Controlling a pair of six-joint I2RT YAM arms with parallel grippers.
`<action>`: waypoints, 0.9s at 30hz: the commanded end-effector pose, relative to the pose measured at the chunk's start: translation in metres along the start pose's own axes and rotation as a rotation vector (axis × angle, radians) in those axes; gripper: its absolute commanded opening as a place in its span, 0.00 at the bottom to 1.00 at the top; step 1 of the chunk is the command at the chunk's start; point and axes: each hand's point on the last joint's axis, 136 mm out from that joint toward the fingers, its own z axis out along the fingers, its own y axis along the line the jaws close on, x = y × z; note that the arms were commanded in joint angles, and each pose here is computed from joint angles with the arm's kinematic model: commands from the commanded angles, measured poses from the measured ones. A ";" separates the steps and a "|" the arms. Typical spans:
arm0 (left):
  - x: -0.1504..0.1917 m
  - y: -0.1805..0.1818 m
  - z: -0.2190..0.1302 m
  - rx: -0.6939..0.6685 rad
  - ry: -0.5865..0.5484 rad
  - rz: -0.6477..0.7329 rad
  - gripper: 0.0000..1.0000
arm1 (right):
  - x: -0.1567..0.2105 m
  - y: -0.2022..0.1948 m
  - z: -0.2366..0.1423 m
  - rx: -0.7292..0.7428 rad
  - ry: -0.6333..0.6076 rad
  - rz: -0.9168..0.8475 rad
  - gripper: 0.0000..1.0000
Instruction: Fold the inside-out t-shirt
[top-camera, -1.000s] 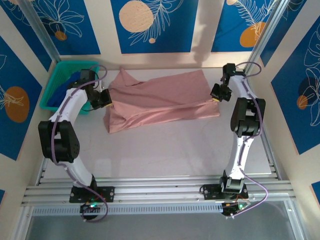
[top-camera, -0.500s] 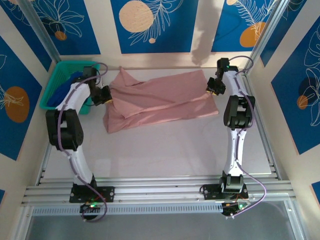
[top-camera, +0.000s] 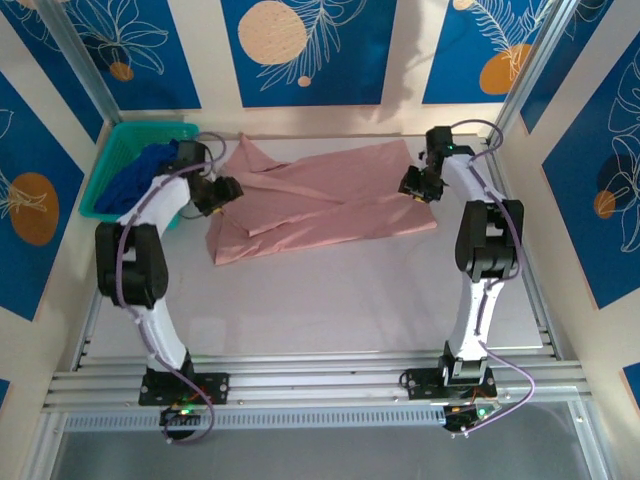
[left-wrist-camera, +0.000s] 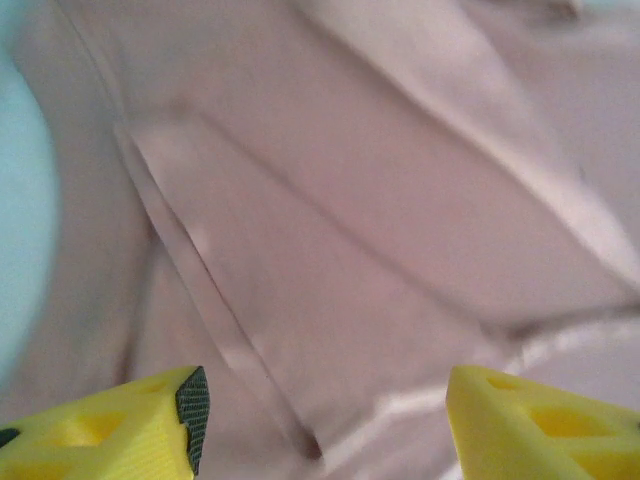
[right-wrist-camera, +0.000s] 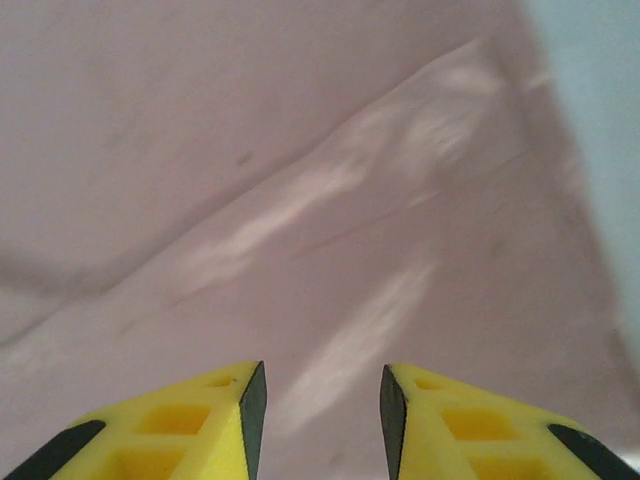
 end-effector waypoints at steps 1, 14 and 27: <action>0.032 -0.008 0.013 -0.012 0.020 0.082 0.65 | 0.008 0.033 -0.014 -0.092 -0.046 -0.055 0.38; 0.052 -0.006 0.068 -0.063 0.126 0.148 0.55 | 0.030 0.037 -0.011 -0.126 -0.011 -0.054 0.38; 0.027 -0.022 0.077 -0.047 0.105 0.172 0.06 | 0.032 0.034 -0.009 -0.122 -0.005 -0.053 0.38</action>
